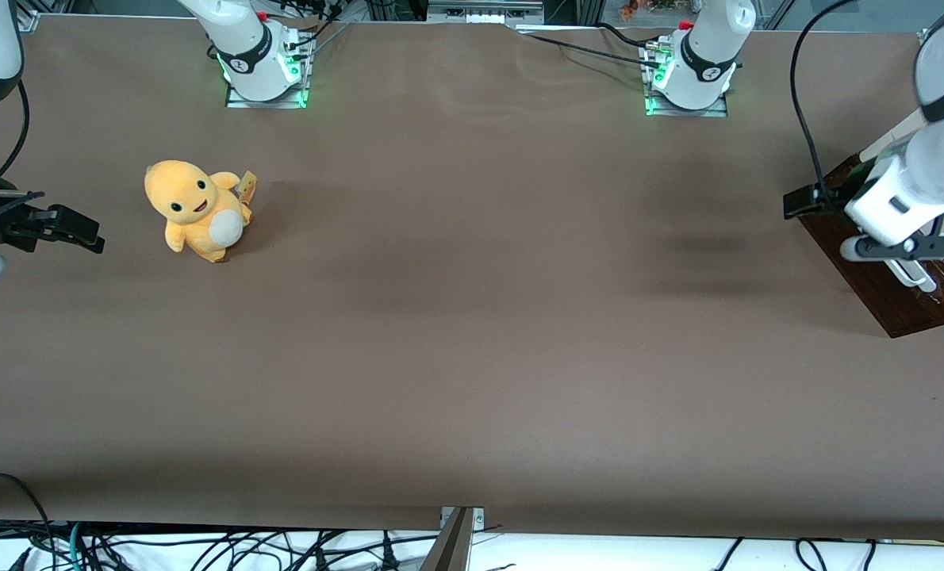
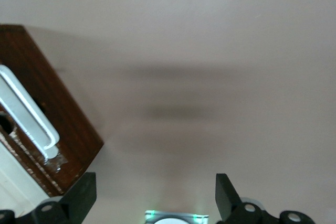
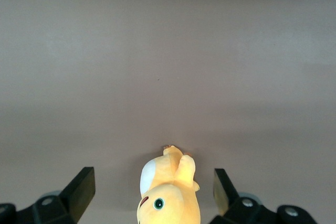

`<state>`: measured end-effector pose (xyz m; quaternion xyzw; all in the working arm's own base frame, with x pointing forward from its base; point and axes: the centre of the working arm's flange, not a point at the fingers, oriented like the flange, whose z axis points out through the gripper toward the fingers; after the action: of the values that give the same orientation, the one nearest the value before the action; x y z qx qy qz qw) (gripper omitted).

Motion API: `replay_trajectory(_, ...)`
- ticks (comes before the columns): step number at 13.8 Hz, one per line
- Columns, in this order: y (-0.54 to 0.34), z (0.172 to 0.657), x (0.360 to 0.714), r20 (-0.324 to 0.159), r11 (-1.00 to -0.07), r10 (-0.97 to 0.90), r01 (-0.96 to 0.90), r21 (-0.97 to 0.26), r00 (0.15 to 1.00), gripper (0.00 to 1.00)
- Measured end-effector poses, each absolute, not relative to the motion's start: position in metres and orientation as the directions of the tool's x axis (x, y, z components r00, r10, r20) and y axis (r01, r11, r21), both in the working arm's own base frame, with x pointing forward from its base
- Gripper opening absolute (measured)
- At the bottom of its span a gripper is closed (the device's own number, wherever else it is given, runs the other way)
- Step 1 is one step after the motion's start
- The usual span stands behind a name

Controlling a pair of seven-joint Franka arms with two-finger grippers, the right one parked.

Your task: Open lower drawer with left arm only

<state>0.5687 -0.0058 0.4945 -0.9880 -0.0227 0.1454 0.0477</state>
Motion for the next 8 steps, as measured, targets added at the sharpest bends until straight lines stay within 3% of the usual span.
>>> replay_trajectory(4,0.015,0.406,0.583,-0.406,-0.95,0.187,0.059,-0.307,0.895,1.0)
replay_trajectory(8,0.056,0.321,0.585,-0.511,-0.838,0.268,-0.065,-0.542,0.817,1.0)
